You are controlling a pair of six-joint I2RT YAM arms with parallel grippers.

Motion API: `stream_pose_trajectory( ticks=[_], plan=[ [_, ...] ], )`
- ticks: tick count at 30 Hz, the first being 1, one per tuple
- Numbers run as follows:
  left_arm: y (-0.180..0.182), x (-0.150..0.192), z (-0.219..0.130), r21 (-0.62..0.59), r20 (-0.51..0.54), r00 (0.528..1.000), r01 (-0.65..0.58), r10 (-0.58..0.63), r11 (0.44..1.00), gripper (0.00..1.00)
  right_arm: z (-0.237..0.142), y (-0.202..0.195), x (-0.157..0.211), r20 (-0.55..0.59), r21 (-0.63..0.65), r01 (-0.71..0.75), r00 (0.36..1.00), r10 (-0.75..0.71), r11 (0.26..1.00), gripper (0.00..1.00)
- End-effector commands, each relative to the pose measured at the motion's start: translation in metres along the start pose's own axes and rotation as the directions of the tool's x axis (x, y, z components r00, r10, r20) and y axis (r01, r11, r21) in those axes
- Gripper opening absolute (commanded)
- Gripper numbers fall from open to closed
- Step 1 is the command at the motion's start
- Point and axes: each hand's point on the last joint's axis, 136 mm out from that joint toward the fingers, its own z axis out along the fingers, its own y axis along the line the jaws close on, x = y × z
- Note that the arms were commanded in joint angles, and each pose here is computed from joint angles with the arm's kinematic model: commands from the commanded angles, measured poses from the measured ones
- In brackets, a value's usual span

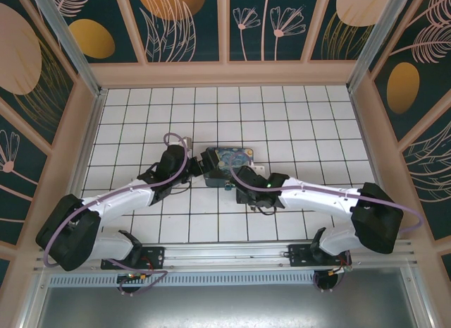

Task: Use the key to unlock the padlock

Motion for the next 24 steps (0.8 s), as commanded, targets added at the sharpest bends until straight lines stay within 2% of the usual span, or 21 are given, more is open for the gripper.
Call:
stream_pose_trajectory(
  ticks=[1, 4, 9, 13, 24],
  plan=[
    [-0.014, -0.007, -0.001, 0.042, 0.019, 0.999, -0.032, 0.031, 0.999, 0.99, 0.005, -0.024, 0.020, -0.071, 0.078, -0.027, 0.997, 0.033, 0.997, 0.59],
    [-0.015, -0.008, -0.002, 0.044, 0.022, 0.999, -0.034, 0.033, 0.998, 0.99, 0.010, -0.013, 0.021, -0.080, 0.031, -0.015, 0.997, 0.018, 0.999, 0.58],
    [-0.015, -0.007, -0.003, 0.046, 0.017, 0.999, -0.044, 0.043, 0.998, 0.99, 0.008, 0.002, 0.012, -0.062, -0.002, 0.218, 0.974, -0.217, 0.976, 0.57],
    [-0.014, -0.007, -0.003, 0.041, 0.018, 0.999, -0.044, 0.044, 0.998, 0.99, 0.016, 0.008, 0.015, -0.085, -0.030, 0.306, 0.948, -0.307, 0.952, 0.56],
    [-0.015, -0.007, -0.006, 0.044, 0.021, 0.999, -0.038, 0.037, 0.998, 0.99, 0.043, 0.015, 0.029, -0.142, -0.043, 0.349, 0.925, -0.352, 0.936, 0.55]
  ],
)
